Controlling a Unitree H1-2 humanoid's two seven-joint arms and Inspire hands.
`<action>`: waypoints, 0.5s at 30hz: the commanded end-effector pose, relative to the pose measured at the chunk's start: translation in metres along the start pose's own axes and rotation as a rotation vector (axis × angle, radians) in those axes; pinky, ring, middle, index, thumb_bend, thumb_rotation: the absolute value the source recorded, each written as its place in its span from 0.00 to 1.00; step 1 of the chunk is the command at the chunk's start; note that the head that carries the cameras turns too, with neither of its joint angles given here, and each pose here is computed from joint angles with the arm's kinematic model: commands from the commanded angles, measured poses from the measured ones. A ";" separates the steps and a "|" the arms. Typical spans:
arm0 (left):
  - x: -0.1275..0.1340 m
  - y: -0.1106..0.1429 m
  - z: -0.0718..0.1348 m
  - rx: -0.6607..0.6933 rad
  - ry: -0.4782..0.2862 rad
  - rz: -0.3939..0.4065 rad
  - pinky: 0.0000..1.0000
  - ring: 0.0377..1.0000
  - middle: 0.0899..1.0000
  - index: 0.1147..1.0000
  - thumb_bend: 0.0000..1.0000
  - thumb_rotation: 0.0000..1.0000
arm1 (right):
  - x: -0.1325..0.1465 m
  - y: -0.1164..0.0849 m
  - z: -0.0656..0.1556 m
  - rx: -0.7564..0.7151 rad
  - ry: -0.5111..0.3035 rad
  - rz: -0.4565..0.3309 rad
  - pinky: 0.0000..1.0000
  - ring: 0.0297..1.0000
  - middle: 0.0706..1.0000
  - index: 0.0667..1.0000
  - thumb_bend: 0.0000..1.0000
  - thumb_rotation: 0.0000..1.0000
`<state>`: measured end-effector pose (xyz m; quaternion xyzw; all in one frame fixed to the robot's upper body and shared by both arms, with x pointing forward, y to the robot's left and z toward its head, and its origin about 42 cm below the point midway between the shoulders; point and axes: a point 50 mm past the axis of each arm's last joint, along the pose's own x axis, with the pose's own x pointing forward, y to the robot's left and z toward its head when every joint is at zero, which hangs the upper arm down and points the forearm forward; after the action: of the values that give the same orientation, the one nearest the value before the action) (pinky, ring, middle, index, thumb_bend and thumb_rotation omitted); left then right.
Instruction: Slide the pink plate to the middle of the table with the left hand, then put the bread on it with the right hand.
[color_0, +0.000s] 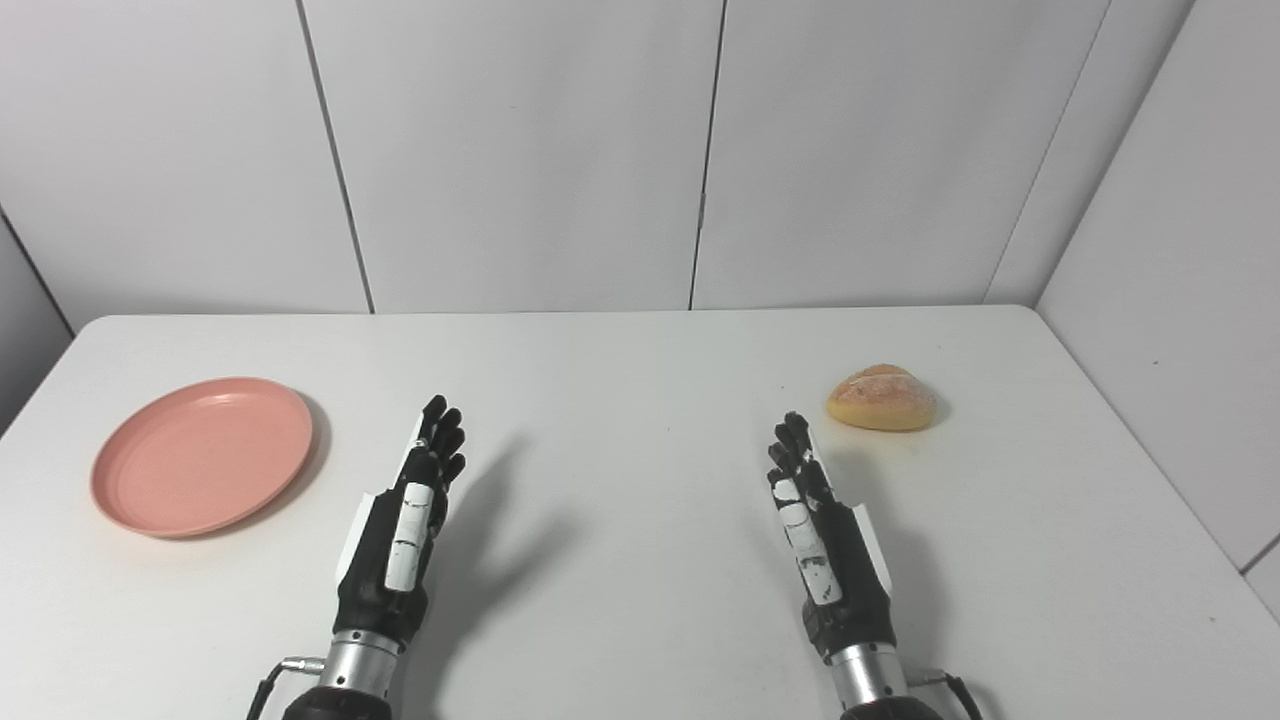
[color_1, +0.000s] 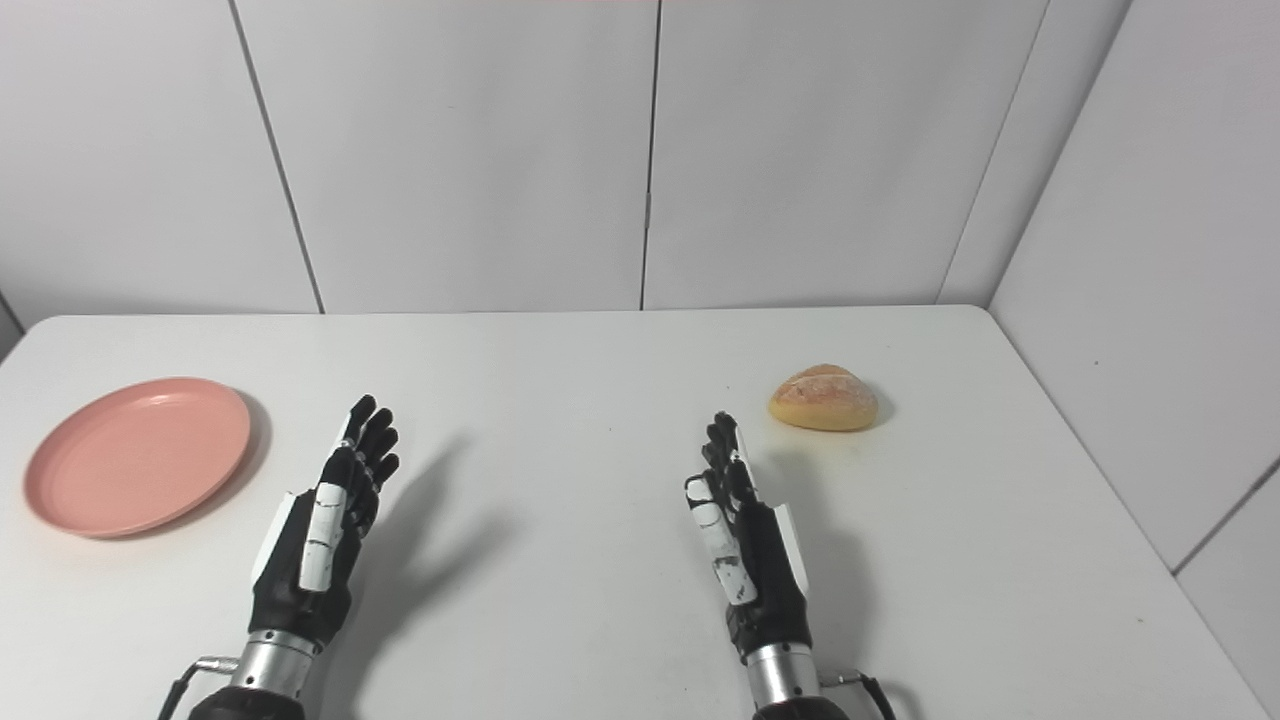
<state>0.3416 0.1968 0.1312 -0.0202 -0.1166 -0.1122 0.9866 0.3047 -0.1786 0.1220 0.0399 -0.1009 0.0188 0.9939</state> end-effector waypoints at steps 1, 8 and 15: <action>0.002 -0.001 0.006 0.012 -0.019 -0.005 1.00 1.00 1.00 1.00 0.65 1.00 | 0.007 0.000 0.014 -0.014 -0.052 0.019 1.00 1.00 1.00 1.00 0.67 0.89; 0.004 -0.003 0.007 0.037 -0.017 0.001 1.00 1.00 1.00 1.00 0.66 1.00 | 0.010 0.002 0.016 -0.025 -0.065 0.014 1.00 1.00 1.00 1.00 0.66 0.90; 0.012 -0.004 0.004 -0.001 -0.020 -0.014 1.00 1.00 1.00 1.00 0.67 1.00 | 0.011 0.000 0.012 -0.025 -0.051 0.018 1.00 1.00 1.00 1.00 0.64 0.89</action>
<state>0.3438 0.1950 0.1298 -0.0117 -0.1071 -0.1153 0.9875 0.3054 -0.1807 0.1219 0.0292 -0.1012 0.0197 0.9942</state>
